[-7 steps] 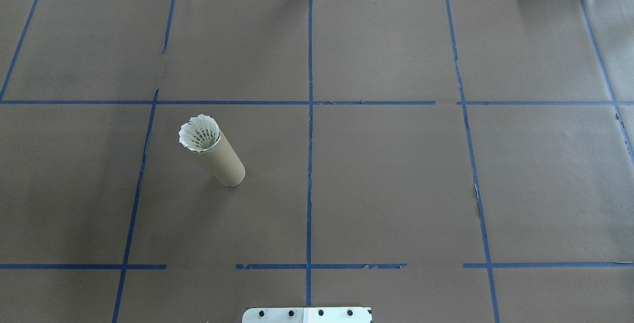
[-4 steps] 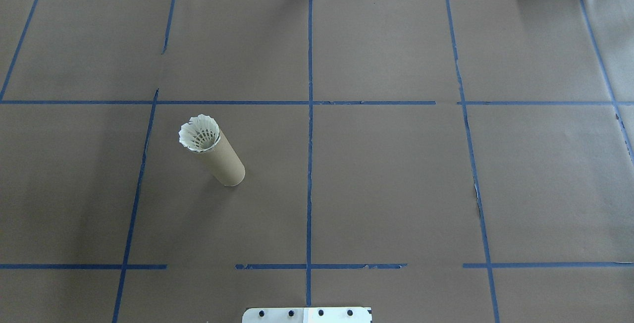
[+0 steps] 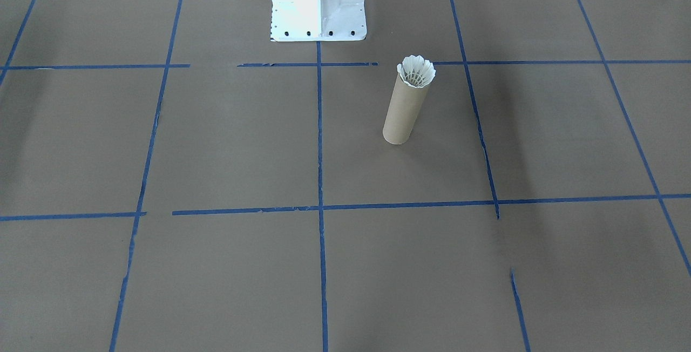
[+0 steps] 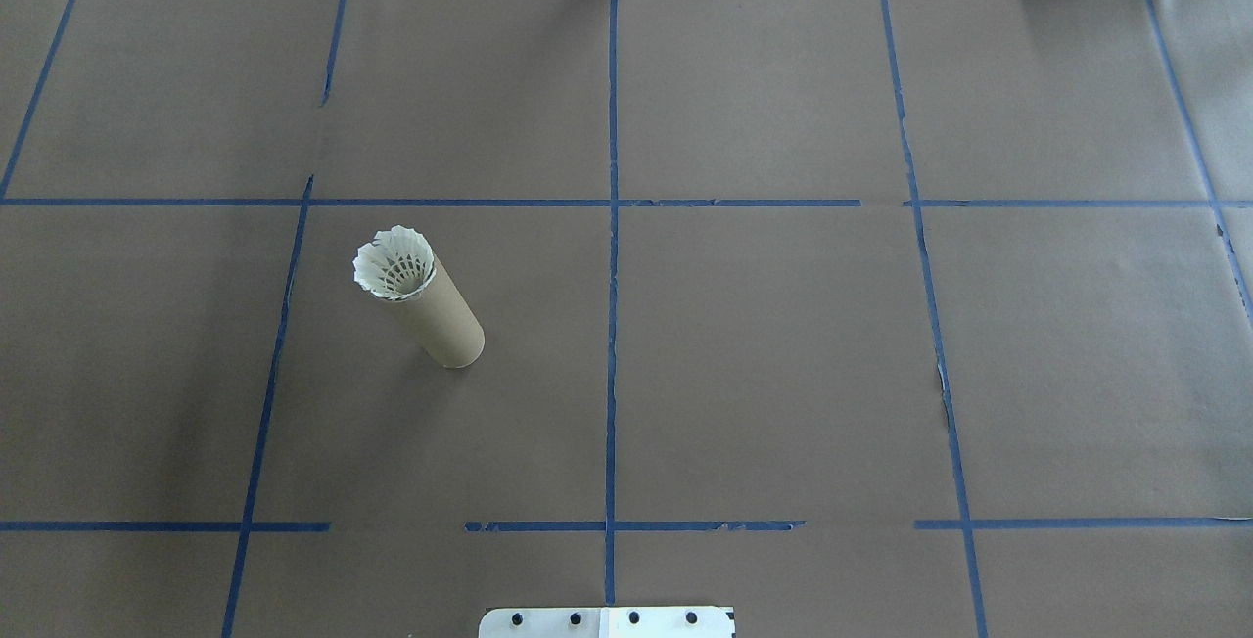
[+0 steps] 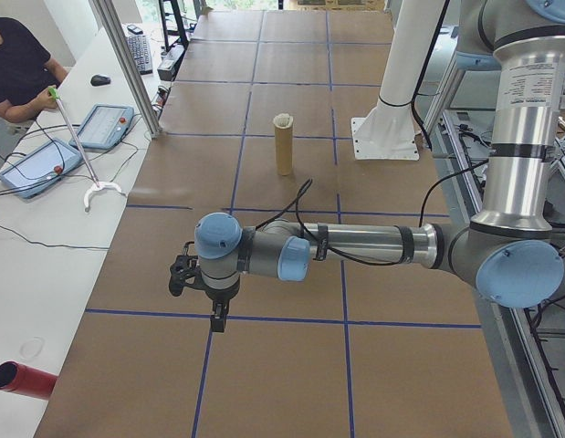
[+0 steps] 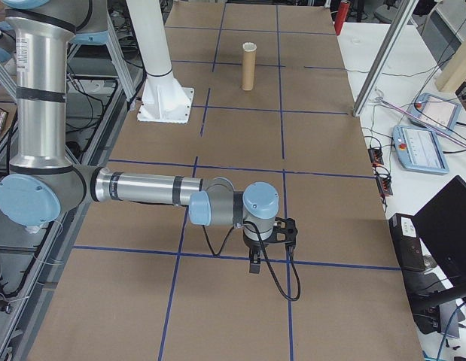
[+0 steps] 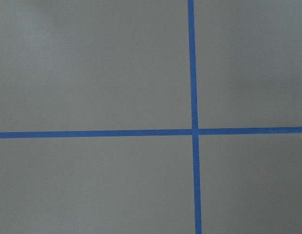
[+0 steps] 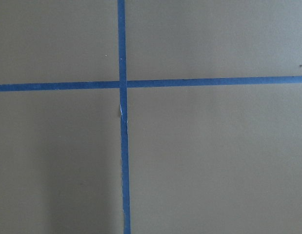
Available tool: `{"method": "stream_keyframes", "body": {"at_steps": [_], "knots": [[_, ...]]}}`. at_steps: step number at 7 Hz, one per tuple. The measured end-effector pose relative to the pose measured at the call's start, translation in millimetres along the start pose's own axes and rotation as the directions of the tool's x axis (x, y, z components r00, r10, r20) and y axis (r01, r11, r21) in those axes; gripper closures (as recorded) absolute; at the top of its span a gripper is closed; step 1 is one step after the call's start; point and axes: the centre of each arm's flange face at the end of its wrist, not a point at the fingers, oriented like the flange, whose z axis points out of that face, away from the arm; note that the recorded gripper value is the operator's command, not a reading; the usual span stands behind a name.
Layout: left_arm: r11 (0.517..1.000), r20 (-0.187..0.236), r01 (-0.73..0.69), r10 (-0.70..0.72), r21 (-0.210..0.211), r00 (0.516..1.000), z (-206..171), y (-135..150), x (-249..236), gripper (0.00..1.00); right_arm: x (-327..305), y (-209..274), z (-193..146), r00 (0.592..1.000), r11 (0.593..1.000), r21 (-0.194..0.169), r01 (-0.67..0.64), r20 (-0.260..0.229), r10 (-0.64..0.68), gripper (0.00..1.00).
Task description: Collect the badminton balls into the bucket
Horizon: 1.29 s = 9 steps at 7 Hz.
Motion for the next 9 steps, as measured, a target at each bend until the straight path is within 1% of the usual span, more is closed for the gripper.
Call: {"method": "stream_keyframes", "body": {"at_steps": [3,7,9], "knots": [[1.0,-0.006,0.009,-0.009,-0.008,1.0,2,14,-3,0.0,0,0,0,1.0,1.0,0.0,0.0,0.0,0.0,0.0],[1.0,-0.002,0.014,-0.014,-0.015,1.0,3,17,-4,0.0,0,0,0,1.0,1.0,0.0,0.0,0.0,0.0,0.0],[0.997,0.002,0.049,-0.049,-0.056,0.999,7,20,-7,0.0,0,0,0,1.0,1.0,0.0,0.0,0.0,0.0,0.0]]}}
